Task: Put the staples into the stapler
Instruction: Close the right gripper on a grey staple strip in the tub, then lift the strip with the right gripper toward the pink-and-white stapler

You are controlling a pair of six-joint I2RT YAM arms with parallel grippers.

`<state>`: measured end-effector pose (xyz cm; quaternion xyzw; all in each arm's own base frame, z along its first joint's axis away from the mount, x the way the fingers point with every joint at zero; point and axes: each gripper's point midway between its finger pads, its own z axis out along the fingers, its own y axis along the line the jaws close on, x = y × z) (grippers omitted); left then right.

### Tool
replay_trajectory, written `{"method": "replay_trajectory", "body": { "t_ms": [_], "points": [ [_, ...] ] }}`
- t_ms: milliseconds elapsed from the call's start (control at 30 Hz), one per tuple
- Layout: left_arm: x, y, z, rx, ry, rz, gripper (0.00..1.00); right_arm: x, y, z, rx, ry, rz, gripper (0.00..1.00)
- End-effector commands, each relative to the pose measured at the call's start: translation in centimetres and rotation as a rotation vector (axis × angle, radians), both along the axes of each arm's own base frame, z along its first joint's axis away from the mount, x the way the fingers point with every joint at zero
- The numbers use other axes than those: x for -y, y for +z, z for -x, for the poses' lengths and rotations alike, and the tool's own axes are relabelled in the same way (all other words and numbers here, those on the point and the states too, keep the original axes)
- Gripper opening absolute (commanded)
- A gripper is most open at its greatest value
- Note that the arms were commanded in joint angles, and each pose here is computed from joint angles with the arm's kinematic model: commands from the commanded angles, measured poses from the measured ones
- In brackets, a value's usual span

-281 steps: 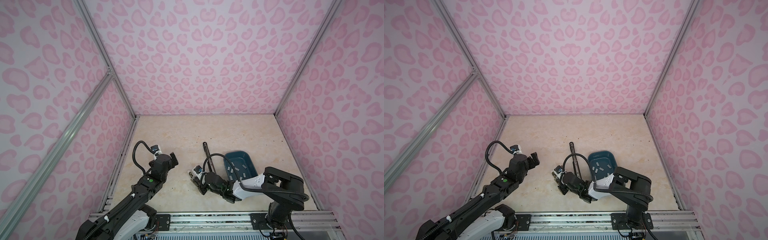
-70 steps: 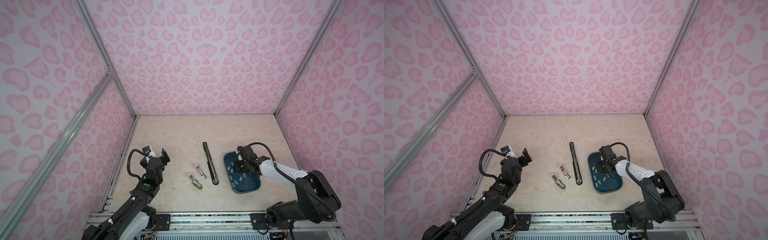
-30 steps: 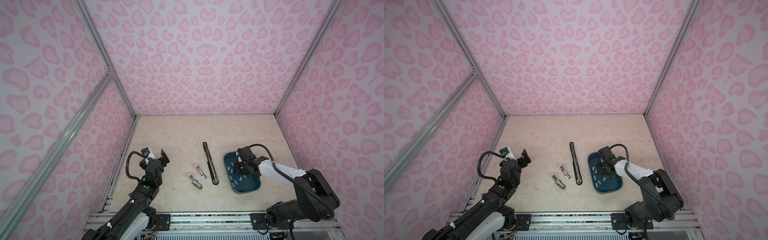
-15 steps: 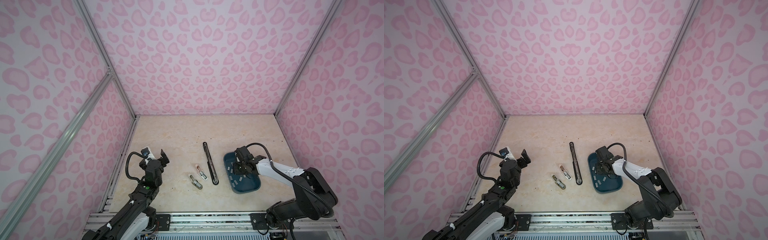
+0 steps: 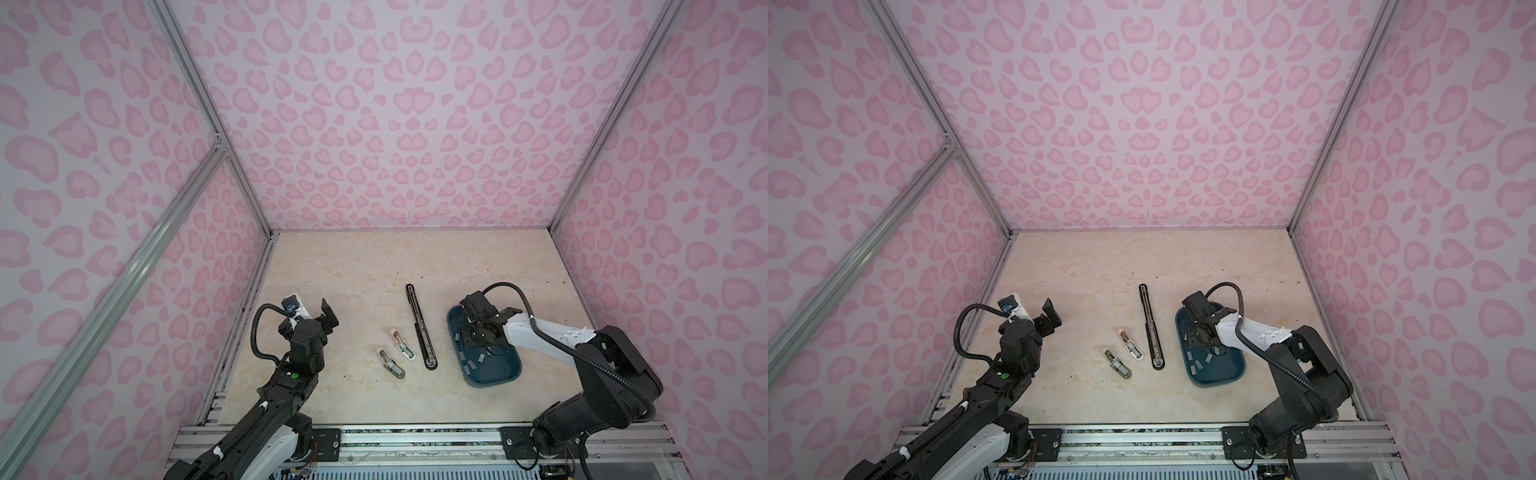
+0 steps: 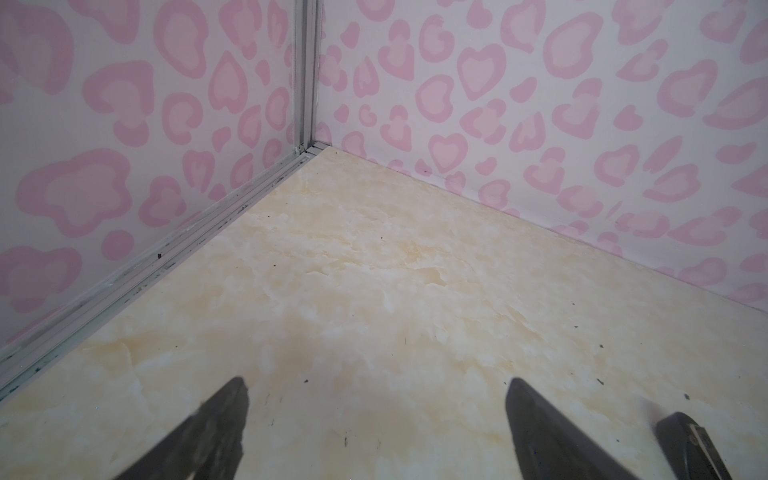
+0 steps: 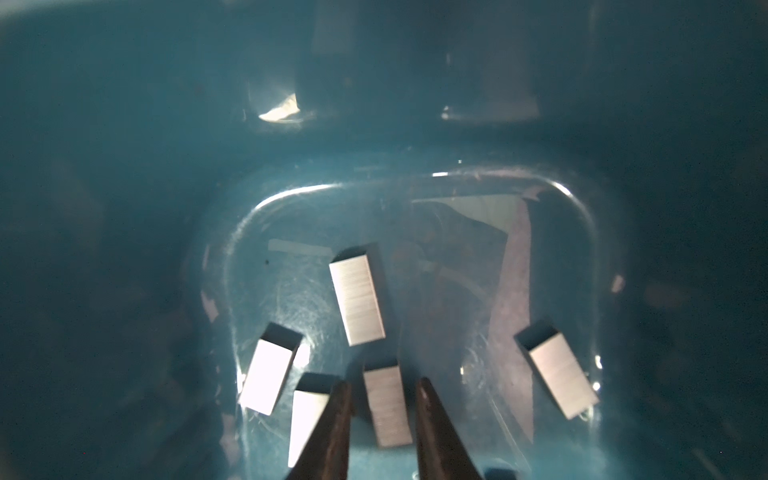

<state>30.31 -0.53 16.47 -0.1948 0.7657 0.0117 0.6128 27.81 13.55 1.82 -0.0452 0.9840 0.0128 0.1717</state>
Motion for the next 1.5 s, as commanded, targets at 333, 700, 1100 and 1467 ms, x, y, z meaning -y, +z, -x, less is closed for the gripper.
{"method": "replay_trajectory", "body": {
  "t_ms": [333, 700, 1100, 1467],
  "points": [
    [-0.2, 0.4, 0.1, 0.028, 0.014, 0.01, 0.97, 0.8, -0.6, 0.1, -0.021, -0.006, 0.062, 0.26],
    [-0.3, 0.4, 0.1, 0.029, 0.014, 0.01, 0.97, 0.8, -0.9, 0.1, -0.034, -0.004, 0.065, 0.15],
    [1.7, -0.2, -0.2, -0.004, -0.097, 0.033, 0.97, 0.8, 0.6, -0.1, 0.023, -0.009, 0.037, 0.1],
    [4.7, -2.1, 1.5, -0.045, -0.288, 0.131, 0.97, -0.3, 6.6, -0.2, 0.188, 0.033, -0.042, 0.1]
  ]
}}
